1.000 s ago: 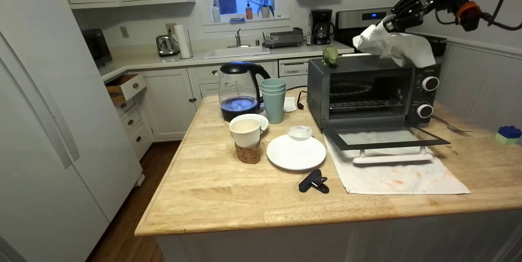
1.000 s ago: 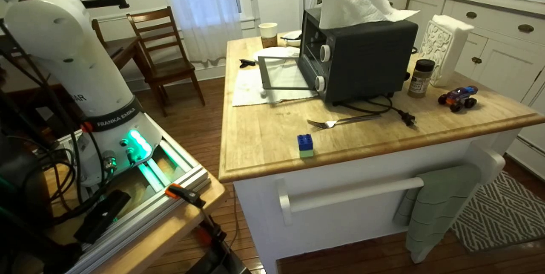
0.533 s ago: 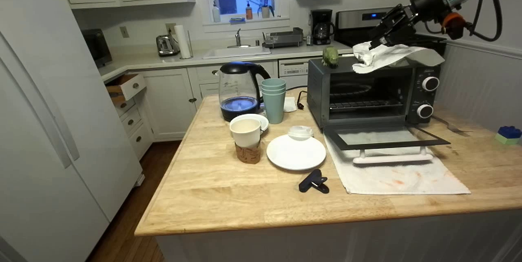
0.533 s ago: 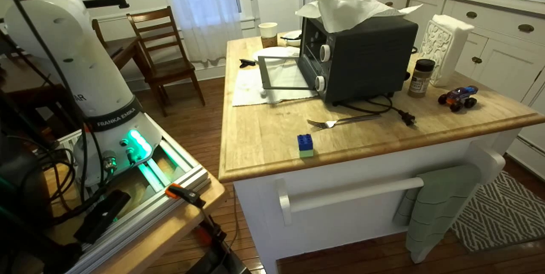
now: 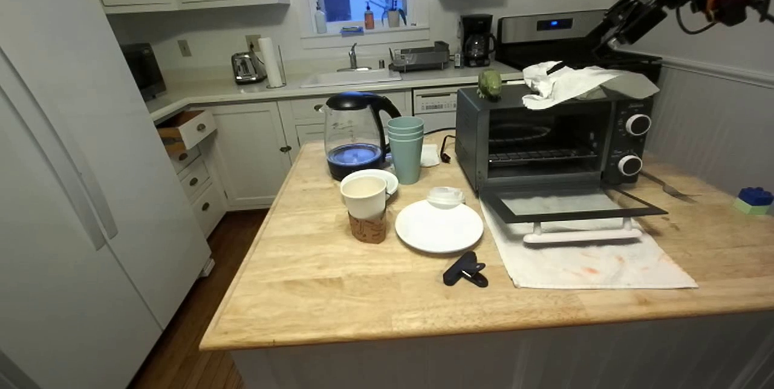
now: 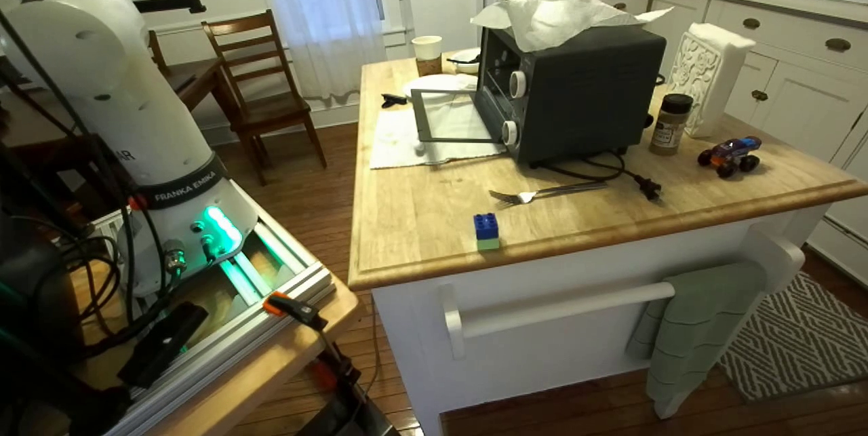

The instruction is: Put the white napkin on top of the toaster oven

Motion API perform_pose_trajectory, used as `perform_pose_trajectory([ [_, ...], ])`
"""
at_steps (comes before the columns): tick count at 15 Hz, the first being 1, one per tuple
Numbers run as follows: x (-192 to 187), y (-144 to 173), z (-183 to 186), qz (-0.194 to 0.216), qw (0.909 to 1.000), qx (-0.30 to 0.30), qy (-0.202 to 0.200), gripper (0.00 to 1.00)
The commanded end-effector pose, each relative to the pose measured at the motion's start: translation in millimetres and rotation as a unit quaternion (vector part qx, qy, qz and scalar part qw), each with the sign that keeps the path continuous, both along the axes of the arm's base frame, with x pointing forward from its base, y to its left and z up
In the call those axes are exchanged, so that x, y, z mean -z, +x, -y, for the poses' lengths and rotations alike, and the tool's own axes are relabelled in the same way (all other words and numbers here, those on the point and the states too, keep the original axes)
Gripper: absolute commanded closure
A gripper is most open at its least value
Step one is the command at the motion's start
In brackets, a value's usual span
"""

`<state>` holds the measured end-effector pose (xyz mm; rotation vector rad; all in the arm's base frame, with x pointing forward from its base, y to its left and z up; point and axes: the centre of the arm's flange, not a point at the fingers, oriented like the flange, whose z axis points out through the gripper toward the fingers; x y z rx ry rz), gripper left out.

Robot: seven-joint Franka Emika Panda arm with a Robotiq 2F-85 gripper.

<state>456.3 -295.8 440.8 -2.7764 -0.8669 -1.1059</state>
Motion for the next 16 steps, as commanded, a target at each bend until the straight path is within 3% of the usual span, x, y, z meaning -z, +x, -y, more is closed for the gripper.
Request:
perform_pose_trajectory([
  [1,-48,-61,7,-0.055,0.9964,0.047,0.043,0.00],
  [4,-65,-101,18,-0.103,0.9876,0.093,0.074,0.00],
  [10,-85,-154,38,-0.158,0.9631,0.155,0.154,0.00],
  [11,-85,-159,43,-0.157,0.9631,0.140,0.168,0.00],
  [12,-77,-147,41,-0.145,0.9679,0.141,0.149,0.00],
  [16,-76,-158,45,-0.150,0.9647,0.140,0.166,0.00],
])
